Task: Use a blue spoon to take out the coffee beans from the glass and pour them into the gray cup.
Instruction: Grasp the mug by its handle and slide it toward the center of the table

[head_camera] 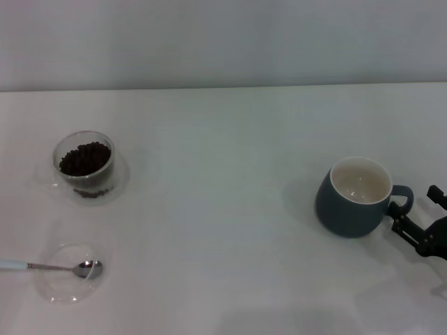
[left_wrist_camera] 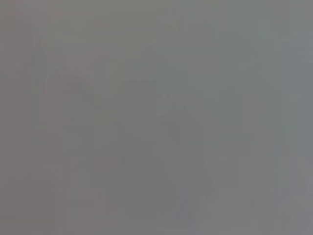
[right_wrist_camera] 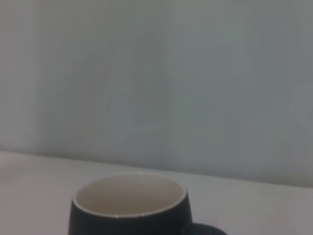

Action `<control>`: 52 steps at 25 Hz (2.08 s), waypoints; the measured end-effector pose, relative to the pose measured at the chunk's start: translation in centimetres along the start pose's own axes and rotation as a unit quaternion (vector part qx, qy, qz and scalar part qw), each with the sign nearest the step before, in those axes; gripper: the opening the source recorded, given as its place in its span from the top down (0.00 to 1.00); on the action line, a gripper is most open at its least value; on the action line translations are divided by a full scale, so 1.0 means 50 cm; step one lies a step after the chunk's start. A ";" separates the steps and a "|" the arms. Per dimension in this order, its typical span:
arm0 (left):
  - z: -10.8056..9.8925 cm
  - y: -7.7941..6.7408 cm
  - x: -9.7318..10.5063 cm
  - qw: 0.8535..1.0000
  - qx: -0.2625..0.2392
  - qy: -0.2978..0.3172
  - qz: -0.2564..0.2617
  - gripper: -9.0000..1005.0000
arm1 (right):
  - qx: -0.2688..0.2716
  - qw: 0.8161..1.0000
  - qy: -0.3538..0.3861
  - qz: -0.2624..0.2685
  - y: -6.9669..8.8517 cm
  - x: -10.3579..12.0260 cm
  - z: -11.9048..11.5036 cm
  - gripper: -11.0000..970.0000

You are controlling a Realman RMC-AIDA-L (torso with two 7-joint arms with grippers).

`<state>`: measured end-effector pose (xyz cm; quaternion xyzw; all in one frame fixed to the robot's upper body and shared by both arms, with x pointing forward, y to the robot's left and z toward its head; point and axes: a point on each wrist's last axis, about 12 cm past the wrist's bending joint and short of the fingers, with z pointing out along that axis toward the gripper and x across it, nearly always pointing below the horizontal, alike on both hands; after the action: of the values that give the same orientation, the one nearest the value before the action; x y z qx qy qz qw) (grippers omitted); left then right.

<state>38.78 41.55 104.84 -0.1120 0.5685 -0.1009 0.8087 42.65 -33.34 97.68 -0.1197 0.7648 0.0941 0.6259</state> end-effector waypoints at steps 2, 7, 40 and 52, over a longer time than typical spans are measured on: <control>0.002 -0.001 0.001 1.000 0.001 -0.001 0.000 0.13 | 0.002 1.000 0.003 -0.002 0.000 0.001 0.001 0.13; 0.003 -0.001 0.001 1.000 0.001 -0.001 -0.001 0.13 | 0.005 1.000 0.010 -0.005 0.001 0.003 0.008 0.17; 0.005 -0.007 0.006 1.000 0.006 0.003 -0.002 0.13 | 0.018 1.000 0.022 -0.006 -0.003 0.000 0.029 0.42; 0.003 -0.008 0.008 1.000 0.003 0.003 0.005 0.13 | 0.001 1.000 0.023 -0.018 0.007 0.000 0.031 0.80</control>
<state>39.04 41.06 104.66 -0.1062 0.5709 -0.0985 0.8081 44.00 -32.54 97.34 -0.1352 0.7768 0.0796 0.6099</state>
